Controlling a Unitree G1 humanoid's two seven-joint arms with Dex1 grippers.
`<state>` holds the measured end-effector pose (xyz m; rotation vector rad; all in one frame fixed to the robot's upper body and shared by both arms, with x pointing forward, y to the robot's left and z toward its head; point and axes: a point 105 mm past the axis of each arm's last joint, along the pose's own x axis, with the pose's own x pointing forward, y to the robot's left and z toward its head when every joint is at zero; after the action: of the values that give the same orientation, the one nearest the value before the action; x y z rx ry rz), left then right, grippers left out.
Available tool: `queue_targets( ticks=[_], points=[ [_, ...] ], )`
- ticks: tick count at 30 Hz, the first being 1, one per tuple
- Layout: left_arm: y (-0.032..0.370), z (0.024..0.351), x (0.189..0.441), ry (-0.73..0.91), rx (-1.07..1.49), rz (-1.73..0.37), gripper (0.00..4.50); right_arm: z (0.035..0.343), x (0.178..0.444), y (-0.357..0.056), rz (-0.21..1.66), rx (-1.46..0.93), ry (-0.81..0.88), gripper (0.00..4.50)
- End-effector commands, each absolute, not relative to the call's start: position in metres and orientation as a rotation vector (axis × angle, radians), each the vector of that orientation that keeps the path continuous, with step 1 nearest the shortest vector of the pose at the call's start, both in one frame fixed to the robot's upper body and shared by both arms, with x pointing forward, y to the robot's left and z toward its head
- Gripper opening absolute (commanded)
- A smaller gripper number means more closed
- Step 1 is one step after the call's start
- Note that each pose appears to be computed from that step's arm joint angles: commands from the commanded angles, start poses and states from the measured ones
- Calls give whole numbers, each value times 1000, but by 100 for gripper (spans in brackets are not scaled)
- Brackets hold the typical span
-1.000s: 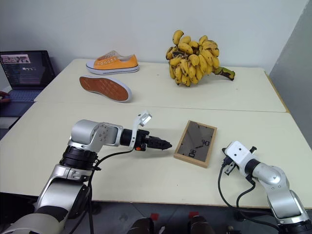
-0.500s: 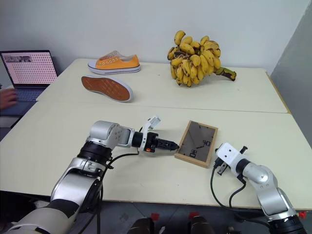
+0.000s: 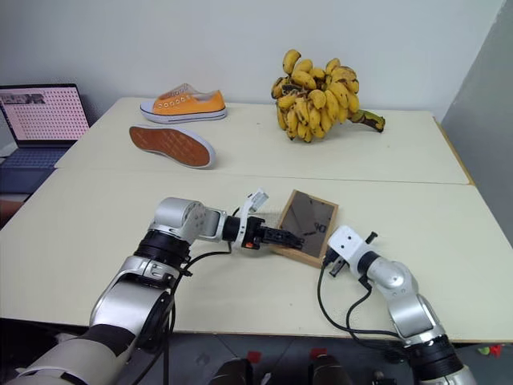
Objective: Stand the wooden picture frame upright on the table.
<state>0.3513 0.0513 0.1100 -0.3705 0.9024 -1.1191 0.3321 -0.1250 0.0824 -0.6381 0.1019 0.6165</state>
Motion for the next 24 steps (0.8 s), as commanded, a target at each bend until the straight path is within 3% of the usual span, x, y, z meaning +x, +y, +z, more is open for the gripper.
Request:
queue_targets(
  ticks=[1,14,18,24],
  points=[
    [43,125,354,863,-395,-1160,395,94,339,-117,609,-636,54,0],
    [45,142,359,814,-501,-1169,395,81,331,-146,582,-670,110,0],
    [44,148,359,795,-527,-1186,336,82,331,-148,577,-672,110,0],
    [42,151,357,793,-541,-1200,207,84,333,-145,576,-668,102,0]
  ],
)
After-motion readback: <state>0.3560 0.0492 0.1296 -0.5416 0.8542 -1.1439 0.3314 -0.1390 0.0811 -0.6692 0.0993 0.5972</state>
